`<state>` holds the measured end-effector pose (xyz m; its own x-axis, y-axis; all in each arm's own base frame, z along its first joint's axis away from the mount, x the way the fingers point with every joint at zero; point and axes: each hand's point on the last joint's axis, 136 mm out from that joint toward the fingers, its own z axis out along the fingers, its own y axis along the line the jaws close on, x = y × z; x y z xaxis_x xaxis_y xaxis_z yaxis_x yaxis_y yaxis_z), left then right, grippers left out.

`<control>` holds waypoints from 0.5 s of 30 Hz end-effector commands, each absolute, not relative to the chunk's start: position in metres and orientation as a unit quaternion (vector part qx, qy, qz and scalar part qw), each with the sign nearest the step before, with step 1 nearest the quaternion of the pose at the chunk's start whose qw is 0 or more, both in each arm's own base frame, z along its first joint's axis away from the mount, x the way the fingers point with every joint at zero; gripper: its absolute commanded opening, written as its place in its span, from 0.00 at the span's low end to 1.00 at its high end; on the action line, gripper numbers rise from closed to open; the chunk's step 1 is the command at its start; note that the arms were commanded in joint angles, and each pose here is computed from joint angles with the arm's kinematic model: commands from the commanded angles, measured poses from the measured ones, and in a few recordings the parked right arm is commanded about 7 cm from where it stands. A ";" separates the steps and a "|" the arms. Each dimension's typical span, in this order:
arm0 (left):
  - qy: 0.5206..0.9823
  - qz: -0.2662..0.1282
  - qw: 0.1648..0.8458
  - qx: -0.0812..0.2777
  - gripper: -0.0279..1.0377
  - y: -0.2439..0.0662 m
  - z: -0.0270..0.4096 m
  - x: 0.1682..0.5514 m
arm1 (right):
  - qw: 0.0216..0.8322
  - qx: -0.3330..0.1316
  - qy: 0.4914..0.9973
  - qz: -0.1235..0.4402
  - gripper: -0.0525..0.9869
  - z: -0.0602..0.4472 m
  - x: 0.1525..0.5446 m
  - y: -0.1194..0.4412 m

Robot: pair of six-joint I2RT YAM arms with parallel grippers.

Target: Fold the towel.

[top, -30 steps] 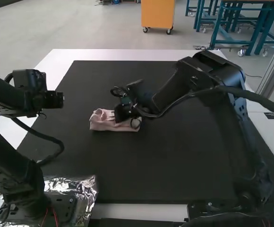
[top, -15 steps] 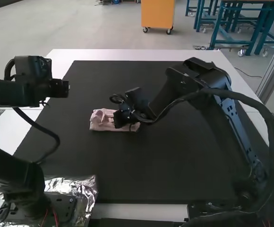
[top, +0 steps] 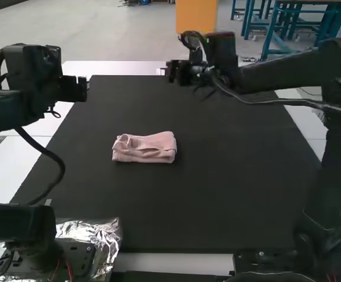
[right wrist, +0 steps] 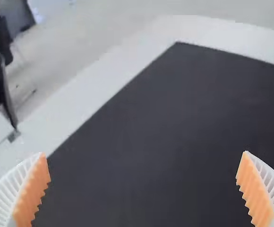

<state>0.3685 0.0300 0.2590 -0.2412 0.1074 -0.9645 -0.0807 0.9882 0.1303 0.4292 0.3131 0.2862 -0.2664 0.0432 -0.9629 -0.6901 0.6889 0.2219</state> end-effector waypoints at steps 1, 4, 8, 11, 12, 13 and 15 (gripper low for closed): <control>0.744 0.058 0.665 0.020 0.94 0.015 0.310 0.356 | 0.644 -0.191 0.675 0.305 0.93 0.373 0.410 0.271; 0.718 0.052 0.694 0.027 0.94 0.007 0.339 0.337 | 0.688 -0.167 0.642 0.294 0.93 0.433 0.378 0.232; 0.675 0.043 0.736 0.034 0.94 0.002 0.374 0.306 | 0.713 -0.129 0.636 0.266 0.93 0.470 0.342 0.175; 0.651 0.037 0.757 0.041 0.94 -0.003 0.391 0.284 | 0.736 -0.089 0.628 0.239 0.93 0.483 0.318 0.127; 0.645 0.034 0.762 0.045 0.94 -0.004 0.395 0.278 | 0.745 -0.081 0.620 0.231 0.93 0.488 0.305 0.114; 0.640 0.033 0.766 0.046 0.94 -0.005 0.398 0.272 | 0.755 -0.073 0.613 0.221 0.93 0.491 0.293 0.103; 0.632 0.027 0.772 0.053 0.94 -0.008 0.401 0.260 | 0.776 -0.055 0.595 0.203 0.93 0.496 0.265 0.081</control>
